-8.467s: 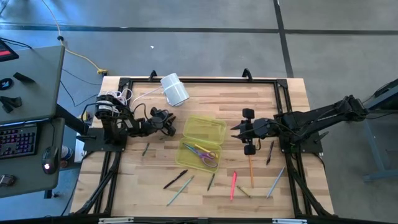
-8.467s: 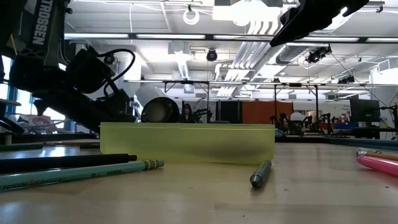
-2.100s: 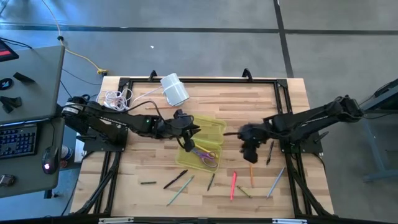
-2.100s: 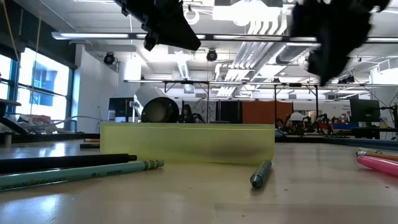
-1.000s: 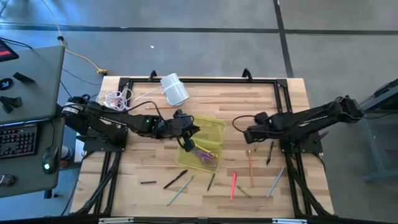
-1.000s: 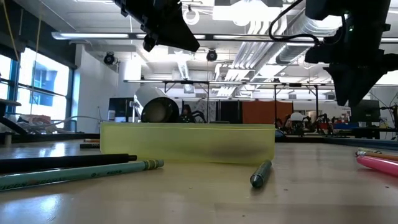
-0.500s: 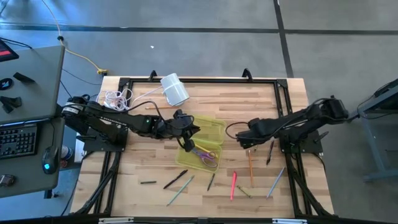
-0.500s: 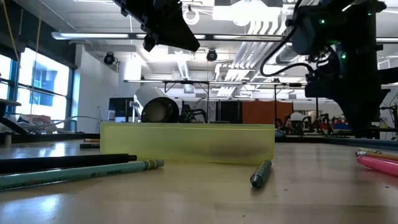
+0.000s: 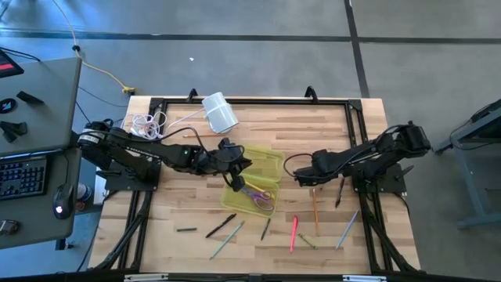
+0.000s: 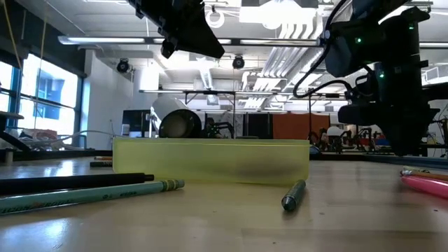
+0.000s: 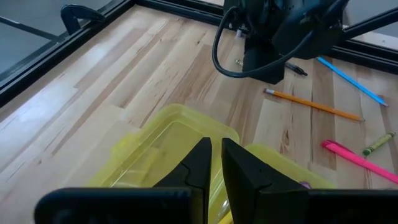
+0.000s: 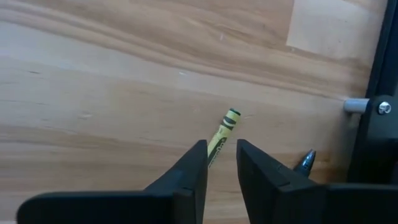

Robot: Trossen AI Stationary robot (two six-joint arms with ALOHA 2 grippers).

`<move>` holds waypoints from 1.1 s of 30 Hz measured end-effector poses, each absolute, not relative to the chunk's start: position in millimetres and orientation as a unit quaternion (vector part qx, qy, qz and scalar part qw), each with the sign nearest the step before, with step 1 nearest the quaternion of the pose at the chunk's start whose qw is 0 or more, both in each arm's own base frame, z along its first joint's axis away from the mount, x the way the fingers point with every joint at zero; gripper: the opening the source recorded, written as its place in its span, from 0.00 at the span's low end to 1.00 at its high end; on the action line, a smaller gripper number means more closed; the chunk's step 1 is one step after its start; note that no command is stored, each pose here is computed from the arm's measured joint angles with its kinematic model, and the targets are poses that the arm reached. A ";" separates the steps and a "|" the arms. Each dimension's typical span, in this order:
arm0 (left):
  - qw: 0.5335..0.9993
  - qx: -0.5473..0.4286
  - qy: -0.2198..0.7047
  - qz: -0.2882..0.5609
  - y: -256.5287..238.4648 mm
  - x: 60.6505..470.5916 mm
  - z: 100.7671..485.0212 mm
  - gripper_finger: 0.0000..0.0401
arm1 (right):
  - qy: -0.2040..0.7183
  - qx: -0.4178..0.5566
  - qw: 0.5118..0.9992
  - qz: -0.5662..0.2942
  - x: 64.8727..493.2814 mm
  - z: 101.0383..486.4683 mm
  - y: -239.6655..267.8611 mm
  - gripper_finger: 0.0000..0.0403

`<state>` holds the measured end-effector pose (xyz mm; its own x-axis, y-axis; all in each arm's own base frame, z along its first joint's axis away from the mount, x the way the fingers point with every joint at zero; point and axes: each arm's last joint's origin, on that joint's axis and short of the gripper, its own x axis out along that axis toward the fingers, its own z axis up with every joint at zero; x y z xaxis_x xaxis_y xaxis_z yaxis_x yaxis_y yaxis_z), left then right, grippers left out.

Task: Pick & place school supplies into a supply box
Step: Put the top green crayon into the supply box

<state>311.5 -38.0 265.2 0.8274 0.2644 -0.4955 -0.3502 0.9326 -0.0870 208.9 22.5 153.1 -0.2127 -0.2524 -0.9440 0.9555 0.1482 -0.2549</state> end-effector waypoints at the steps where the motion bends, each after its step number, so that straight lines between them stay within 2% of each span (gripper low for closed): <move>1: 0.952 -0.087 0.246 0.161 -38.0 311.5 265.2 0.18 | 0.538 0.327 0.533 -0.565 209.2 151.9 22.7 0.19; 11: 0.952 -0.088 0.245 0.161 -38.0 311.5 265.4 0.18 | 0.539 0.315 0.536 -0.568 209.6 149.1 25.3 0.28; 23: 0.952 -0.088 0.245 0.161 -38.0 311.6 265.4 0.18 | 0.464 0.383 0.550 -0.579 191.2 113.7 32.1 0.28; 28: 0.952 -0.088 0.244 0.161 -38.0 311.6 265.5 0.18 | 0.479 0.364 0.561 -0.569 195.1 115.9 32.3 0.25; 33: 0.953 -0.088 0.242 0.161 -38.0 311.8 265.9 0.18 | 0.481 0.338 0.587 -0.557 195.9 115.0 32.5 0.15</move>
<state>311.8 -38.0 265.9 0.8309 0.2642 -0.4897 -0.3497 0.9325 -0.0902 195.9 32.5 115.0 -0.0829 -0.3285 -0.9409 0.9785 0.1523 -0.1394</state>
